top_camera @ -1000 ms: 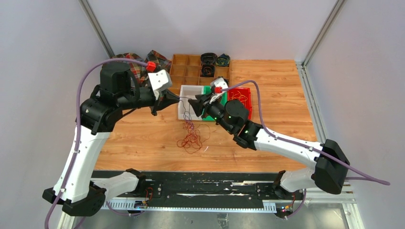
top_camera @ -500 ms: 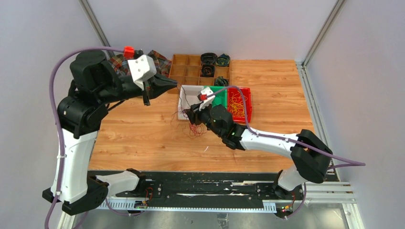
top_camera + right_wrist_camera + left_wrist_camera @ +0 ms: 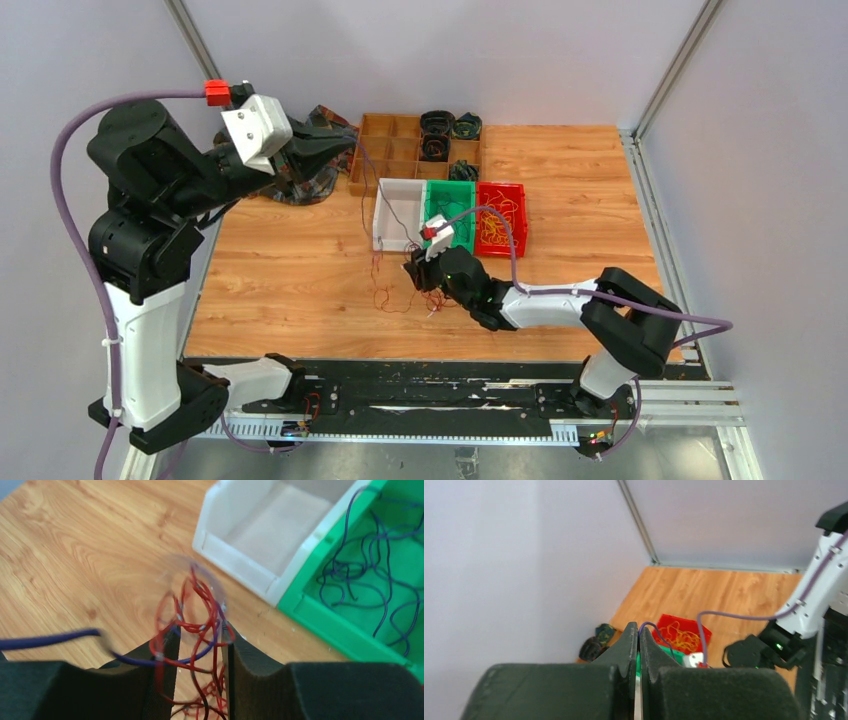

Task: Untangle the cables

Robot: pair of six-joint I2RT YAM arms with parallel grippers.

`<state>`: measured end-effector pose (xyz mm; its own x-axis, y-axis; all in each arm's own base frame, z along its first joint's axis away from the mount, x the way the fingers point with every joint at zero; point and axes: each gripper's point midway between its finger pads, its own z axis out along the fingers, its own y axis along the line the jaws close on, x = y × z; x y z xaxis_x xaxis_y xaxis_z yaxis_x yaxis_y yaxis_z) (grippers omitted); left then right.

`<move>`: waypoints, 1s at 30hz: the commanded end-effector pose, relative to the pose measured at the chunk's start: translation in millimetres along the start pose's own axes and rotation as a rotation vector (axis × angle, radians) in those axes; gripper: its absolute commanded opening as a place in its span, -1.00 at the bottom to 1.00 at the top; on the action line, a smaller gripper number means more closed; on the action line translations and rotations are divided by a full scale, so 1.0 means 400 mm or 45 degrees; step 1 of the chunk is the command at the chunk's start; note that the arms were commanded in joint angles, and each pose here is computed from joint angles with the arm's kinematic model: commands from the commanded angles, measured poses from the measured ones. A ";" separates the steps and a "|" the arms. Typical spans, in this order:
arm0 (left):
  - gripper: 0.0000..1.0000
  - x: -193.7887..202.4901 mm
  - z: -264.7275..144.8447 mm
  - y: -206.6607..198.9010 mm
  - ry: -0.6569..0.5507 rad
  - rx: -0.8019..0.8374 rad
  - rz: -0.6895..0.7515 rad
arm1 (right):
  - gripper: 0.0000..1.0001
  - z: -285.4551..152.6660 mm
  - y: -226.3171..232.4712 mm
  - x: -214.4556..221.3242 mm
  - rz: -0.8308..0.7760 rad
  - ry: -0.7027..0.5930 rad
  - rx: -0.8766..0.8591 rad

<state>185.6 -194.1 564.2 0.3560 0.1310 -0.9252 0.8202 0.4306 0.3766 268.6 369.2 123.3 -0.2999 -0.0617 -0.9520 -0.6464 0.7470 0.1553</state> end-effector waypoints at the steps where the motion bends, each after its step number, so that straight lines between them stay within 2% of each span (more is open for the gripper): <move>1: -0.99 -0.126 -0.034 0.071 -0.183 -0.216 0.138 | -0.30 -0.012 0.006 0.052 0.044 0.017 -0.001; 8: -0.99 -0.236 -0.083 0.151 -0.365 -0.474 0.260 | -0.37 -0.049 -0.011 0.156 0.061 0.119 0.014; 12: -0.99 -0.272 -0.108 0.187 -0.437 -0.596 0.288 | -0.31 -0.071 -0.020 0.198 0.046 0.150 0.033; 17: -0.99 -0.321 -0.148 0.230 -0.542 -0.759 0.324 | -0.22 -0.086 -0.036 0.201 0.030 0.141 0.065; 22: -0.99 -0.339 -0.145 0.236 -0.538 -0.750 0.344 | -0.11 -0.088 -0.030 0.167 0.005 0.105 0.051; 30: -0.99 -0.289 -0.115 0.209 -0.476 -0.659 0.336 | -0.04 -0.104 -0.042 -0.035 -0.075 -0.072 0.121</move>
<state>196.4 -128.2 702.9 0.7141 0.0139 -0.6999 0.3867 0.8256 0.4110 237.7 326.7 89.9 -0.3303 -0.1214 -0.9360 -0.6144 0.7804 0.1156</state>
